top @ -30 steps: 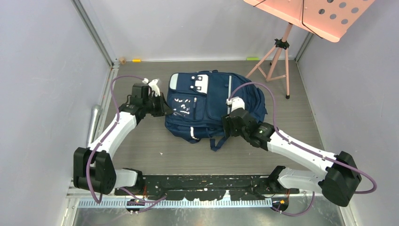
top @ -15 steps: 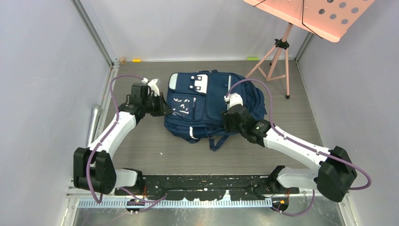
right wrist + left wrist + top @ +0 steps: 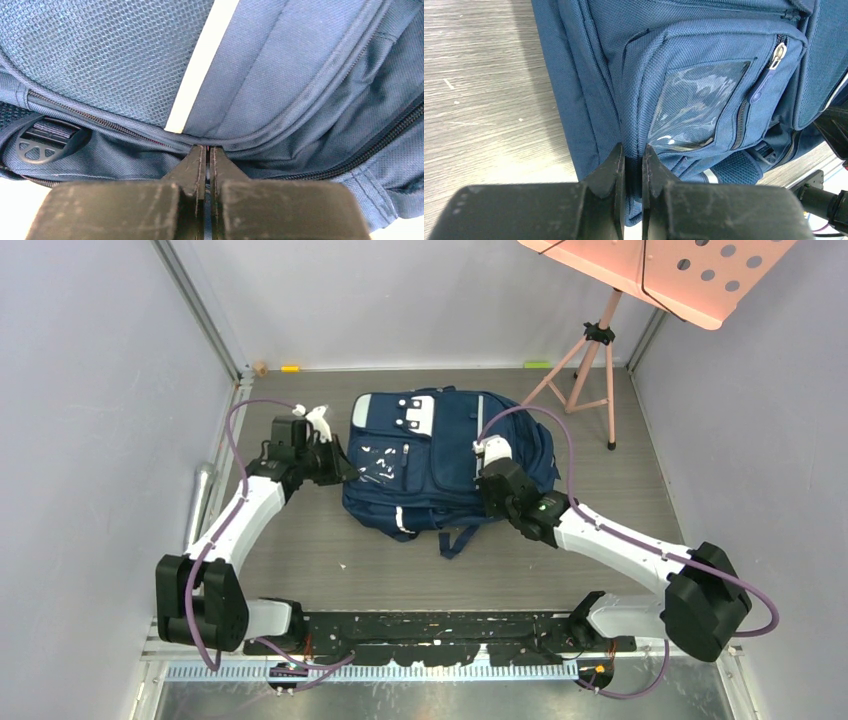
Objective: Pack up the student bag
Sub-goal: Zip the student bag at the center of the board.
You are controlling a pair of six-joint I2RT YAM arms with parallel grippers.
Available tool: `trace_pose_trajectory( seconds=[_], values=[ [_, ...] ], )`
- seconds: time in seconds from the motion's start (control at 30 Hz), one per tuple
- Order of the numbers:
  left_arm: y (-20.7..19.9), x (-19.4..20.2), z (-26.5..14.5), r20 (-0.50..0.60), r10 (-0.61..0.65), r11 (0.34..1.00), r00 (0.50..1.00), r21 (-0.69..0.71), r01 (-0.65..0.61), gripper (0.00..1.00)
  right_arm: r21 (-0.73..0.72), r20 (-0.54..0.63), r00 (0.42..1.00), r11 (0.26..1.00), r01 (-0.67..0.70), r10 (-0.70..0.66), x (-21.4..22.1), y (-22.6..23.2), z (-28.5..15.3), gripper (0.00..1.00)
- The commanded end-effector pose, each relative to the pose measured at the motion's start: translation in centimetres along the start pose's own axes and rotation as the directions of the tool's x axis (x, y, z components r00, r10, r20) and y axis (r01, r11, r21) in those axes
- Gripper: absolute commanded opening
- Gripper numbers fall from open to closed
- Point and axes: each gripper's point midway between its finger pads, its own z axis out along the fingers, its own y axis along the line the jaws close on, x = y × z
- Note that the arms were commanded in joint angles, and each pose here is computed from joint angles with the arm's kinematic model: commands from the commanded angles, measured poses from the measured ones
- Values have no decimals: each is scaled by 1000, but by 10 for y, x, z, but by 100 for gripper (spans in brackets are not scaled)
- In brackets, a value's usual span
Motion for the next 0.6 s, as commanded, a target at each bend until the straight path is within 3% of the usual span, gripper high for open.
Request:
trace_pose_trajectory(
  seconds=[0.0, 0.2, 0.4, 0.57],
  values=[
    [30, -62, -29, 199, 22, 992, 980, -122, 3, 0, 129, 110, 991, 987, -92, 78, -30, -23, -9, 1],
    [64, -87, -39, 255, -19, 987, 967, -149, 59, 0, 211, 128, 983, 964, -159, 134, -30, -55, -18, 1],
    [67, -110, -24, 261, 37, 993, 965, -118, -7, 0, 189, 123, 983, 969, -158, 137, -45, -63, -3, 0],
    [86, -137, -18, 266, 98, 977, 959, -210, -42, 0, 240, 110, 987, 961, -139, 116, -61, -81, 13, 1]
  ],
)
